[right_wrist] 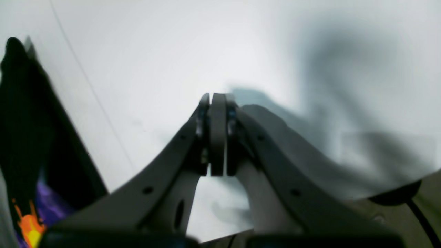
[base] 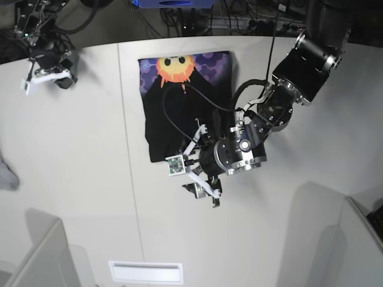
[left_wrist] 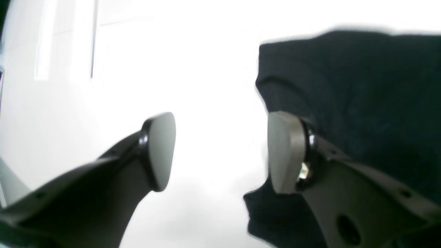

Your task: Fold the T-shirt properly

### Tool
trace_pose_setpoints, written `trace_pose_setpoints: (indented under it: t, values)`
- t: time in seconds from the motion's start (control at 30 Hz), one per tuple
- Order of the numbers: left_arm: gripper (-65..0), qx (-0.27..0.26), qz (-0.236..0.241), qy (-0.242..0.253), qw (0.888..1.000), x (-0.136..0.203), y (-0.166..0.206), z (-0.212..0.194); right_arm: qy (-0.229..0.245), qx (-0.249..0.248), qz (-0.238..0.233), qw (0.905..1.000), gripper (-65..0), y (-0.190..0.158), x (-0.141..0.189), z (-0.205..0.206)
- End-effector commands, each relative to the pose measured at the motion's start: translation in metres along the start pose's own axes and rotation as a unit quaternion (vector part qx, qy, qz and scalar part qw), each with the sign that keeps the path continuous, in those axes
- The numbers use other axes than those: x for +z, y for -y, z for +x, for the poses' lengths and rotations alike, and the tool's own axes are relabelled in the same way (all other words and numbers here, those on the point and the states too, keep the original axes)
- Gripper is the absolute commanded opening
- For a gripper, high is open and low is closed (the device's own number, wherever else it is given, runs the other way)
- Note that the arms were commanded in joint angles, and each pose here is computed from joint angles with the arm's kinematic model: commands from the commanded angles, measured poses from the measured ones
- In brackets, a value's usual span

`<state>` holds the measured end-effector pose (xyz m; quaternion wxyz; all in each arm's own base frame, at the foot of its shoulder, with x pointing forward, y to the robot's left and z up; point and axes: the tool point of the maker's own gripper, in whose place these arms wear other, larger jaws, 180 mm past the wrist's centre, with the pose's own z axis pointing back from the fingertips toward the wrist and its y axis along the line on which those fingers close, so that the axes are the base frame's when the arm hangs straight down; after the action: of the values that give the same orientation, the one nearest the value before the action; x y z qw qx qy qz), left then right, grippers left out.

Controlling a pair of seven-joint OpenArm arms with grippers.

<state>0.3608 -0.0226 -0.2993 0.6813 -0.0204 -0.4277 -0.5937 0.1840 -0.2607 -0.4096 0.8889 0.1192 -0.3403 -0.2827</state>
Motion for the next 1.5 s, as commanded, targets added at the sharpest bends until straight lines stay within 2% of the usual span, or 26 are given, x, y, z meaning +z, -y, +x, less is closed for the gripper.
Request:
trace_pose_setpoints:
  t: [0.0,0.17,0.23,0.3,0.4,0.43,0.67,0.8,0.93,1.03,1.17,1.47]
  values:
    - [-25.2,0.009,0.035,0.027,0.999,0.014,-0.021,0.013,0.028,0.02,0.01,0.9994,-65.0,-0.007,0.007,0.019]
    - [-25.7,0.053,0.09,0.053,0.993,0.054,-0.029,0.007,0.054,0.087,0.035,0.9941,-65.0,-0.027,0.028,0.038]
    - [-29.1,0.073,0.106,0.056,0.99,0.068,-0.028,0.0,0.06,0.123,0.055,0.9891,-65.0,-0.037,0.036,0.041]
    - [-38.8,0.097,0.118,0.061,0.986,0.076,-0.027,-0.012,0.064,0.146,0.07,0.9847,-65.0,-0.046,0.042,0.042]
    - [-62.2,0.135,0.137,0.084,0.978,0.088,-0.023,-0.031,0.059,0.169,0.083,0.9803,-65.0,-0.051,0.047,0.036]
    - [-65.0,0.146,0.142,0.09,0.975,0.092,-0.019,-0.036,0.056,0.176,0.088,0.979,-65.0,-0.052,0.048,0.034]
    - [-65.0,0.205,0.162,0.103,0.96,0.116,0.007,-0.074,0.02,0.224,0.117,0.9673,-65.0,-0.052,0.058,0.006]
    - [-65.0,0.234,0.156,0.114,0.953,0.128,0.036,-0.091,-0.009,0.262,0.144,0.9542,-65.0,-0.052,0.068,-0.017]
    - [-65.0,0.272,0.152,0.131,0.941,0.143,0.067,-0.107,-0.026,0.329,0.125,0.9358,-65.0,-0.04,0.071,-0.033]
    - [-65.0,0.299,0.153,0.138,0.932,0.156,0.088,-0.119,-0.033,0.341,0.087,0.9355,-65.0,-0.026,0.072,-0.046]
    - [-65.0,0.316,0.133,0.138,0.929,0.171,0.118,-0.13,-0.044,0.358,0.055,0.9309,-65.0,-0.014,0.074,-0.058]
    - [-65.0,0.407,0.09,0.084,0.905,0.194,0.204,-0.169,-0.082,0.37,0.034,0.9249,-65.0,0.005,0.088,-0.079]
